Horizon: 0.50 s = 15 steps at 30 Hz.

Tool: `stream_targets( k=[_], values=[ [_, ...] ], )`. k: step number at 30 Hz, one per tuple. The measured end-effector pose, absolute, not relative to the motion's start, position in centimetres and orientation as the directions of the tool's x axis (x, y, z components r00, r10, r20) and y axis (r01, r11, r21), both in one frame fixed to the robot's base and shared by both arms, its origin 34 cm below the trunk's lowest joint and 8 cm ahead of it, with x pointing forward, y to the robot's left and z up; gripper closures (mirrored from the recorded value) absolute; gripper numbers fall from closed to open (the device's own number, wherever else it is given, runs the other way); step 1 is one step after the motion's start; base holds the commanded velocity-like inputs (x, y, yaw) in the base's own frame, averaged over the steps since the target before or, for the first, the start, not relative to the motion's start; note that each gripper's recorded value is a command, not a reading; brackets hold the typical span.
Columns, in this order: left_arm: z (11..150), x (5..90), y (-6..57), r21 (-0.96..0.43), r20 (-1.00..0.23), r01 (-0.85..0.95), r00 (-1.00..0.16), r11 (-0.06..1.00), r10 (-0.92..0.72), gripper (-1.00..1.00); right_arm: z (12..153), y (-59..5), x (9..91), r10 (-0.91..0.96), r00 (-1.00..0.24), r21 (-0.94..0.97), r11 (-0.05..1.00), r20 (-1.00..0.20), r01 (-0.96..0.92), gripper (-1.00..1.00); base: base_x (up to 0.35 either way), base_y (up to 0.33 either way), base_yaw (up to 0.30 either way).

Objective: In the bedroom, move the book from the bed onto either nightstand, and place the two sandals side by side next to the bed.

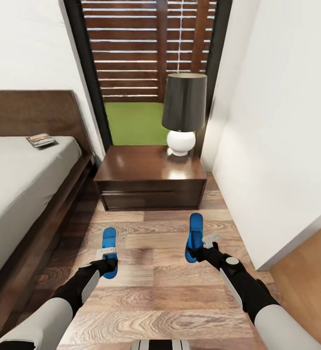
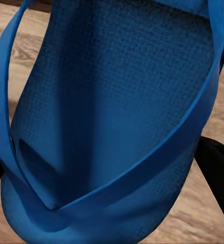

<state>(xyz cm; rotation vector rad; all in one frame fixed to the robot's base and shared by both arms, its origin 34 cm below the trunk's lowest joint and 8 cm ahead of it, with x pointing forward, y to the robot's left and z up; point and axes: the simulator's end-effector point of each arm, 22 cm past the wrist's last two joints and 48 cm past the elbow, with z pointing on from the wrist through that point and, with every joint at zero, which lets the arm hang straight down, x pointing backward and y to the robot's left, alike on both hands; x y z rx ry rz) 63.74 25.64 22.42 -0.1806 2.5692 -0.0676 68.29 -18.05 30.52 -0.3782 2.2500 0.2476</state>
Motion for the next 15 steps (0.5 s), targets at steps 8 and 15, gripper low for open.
stream_targets(
  k=[8,15],
  values=[
    [24.3,64.6,25.8,-0.083,-0.558,-0.116,-0.818,0.990,-0.143,1.00,32.6,-18.1,68.9,-0.188,-0.592,0.042,0.935,-0.784,-0.351,1.00,0.000,-0.003,0.218],
    [26.0,65.2,25.8,-0.085,-0.580,-0.114,-0.802,0.990,-0.142,1.00,34.5,-17.9,69.4,-0.184,-0.567,0.036,0.934,-0.803,-0.355,1.00,-0.004,-0.247,0.011]
  ],
)
